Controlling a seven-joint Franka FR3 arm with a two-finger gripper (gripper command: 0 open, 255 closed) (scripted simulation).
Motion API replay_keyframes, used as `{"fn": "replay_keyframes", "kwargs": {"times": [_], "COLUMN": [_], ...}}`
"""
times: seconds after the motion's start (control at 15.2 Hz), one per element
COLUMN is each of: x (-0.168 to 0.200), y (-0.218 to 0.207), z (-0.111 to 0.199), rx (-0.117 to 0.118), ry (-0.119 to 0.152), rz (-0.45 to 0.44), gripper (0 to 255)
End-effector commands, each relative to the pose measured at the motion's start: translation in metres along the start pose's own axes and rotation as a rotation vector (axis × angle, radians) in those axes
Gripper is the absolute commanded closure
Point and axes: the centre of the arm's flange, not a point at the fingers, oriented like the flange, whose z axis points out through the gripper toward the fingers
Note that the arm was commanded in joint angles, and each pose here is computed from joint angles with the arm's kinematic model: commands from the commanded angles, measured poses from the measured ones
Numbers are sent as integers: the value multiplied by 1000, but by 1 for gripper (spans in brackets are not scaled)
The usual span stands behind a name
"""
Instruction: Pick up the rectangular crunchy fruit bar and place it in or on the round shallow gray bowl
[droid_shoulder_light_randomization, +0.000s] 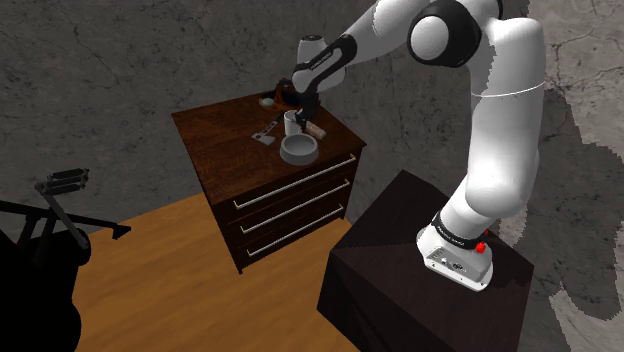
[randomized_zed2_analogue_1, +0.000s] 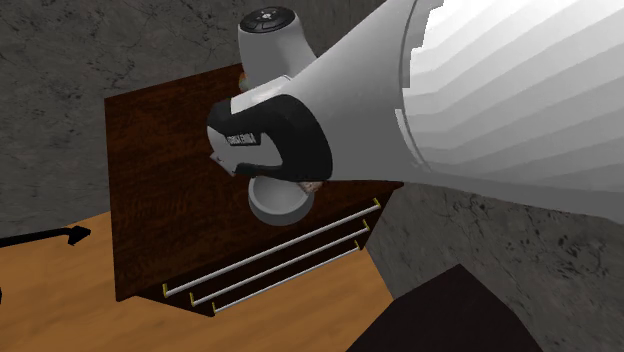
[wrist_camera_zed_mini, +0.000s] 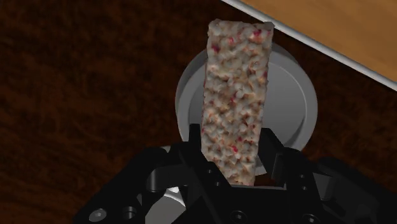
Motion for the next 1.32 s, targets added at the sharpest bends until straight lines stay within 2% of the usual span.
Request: {"fn": "replay_keyframes", "kwargs": {"times": [0.0,0.99,1.25], "x": [16,18,18], "y": [-21,-32,-32], "z": [0,76,76], "rx": [0,0,0], "ry": [0,0,0], "rz": [1,1,1], "gripper": [255,255,255]}}
